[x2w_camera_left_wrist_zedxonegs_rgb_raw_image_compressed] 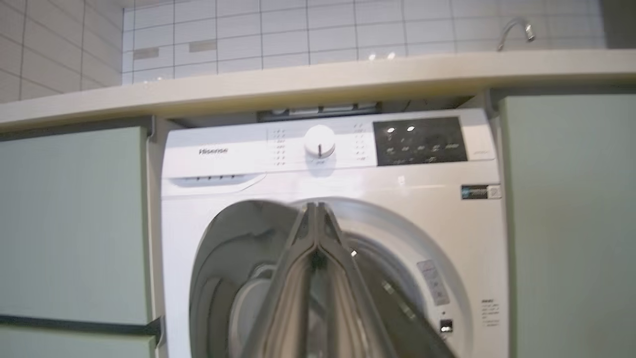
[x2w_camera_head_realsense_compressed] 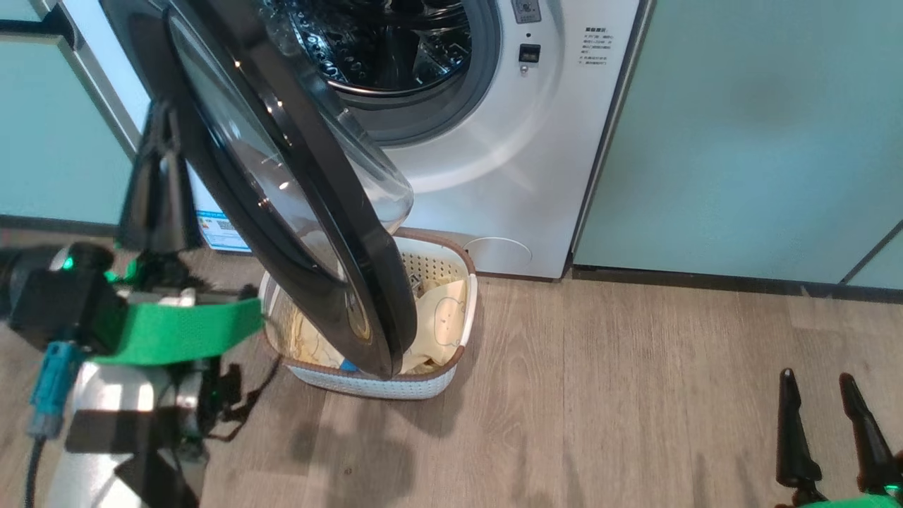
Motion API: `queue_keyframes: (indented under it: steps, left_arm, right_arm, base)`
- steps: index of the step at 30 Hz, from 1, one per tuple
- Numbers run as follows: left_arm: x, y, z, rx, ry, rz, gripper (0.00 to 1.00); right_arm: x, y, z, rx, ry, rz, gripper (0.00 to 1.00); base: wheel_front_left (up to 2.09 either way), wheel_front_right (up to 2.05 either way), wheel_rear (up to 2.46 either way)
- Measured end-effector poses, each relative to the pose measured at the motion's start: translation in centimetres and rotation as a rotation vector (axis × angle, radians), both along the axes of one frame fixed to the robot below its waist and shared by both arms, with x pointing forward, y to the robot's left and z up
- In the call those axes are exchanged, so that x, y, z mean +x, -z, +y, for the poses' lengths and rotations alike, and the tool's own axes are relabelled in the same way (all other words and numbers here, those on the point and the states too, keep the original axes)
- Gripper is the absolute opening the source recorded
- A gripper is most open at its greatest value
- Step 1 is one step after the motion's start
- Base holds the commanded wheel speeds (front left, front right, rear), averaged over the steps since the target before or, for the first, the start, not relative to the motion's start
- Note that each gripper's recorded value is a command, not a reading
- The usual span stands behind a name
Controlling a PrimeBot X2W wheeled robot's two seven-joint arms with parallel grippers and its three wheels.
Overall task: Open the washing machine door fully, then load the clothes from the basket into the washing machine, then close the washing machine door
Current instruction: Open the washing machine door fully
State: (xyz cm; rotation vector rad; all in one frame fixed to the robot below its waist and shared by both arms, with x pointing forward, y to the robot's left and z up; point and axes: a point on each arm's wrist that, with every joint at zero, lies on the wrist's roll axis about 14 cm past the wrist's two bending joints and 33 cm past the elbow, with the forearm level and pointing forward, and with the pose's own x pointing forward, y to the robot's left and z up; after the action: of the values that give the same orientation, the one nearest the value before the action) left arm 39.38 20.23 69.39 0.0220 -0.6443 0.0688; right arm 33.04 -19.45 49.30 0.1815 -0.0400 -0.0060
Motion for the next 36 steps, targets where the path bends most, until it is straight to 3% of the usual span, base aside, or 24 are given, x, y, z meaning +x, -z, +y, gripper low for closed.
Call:
queue_keyframes:
  steps: [8,14,20,28,36]
  left_arm:
    - [-1.5,-4.2,-8.0,0.056,0.278,-0.081,0.00]
    - [-2.0,-2.5,-14.8,0.032,0.540,0.057,0.00]
    - [-2.6,1.3,-19.3,0.017,0.705,0.246,0.00]
    - [-2.2,7.1,-20.8,0.009,0.746,0.468,0.00]
    - [-0.3,10.9,-19.0,0.002,0.631,0.596,0.00]
  right_arm:
    - [-0.4,-0.2,-0.1,0.001,0.004,-0.005,1.00]
    - [-0.7,-0.1,-0.5,0.001,0.018,-0.004,1.00]
    - [-0.8,0.2,-0.9,0.000,0.033,0.008,1.00]
    - [-0.8,0.7,-1.1,-0.001,0.041,0.026,1.00]
    - [-0.7,1.1,-1.1,0.001,0.041,0.041,1.00]
  base:
    - [0.00,0.00,0.00]
    - [0.00,0.00,0.00]
    - [0.00,0.00,0.00]
    - [0.00,0.00,0.00]
    - [0.00,0.00,0.00]
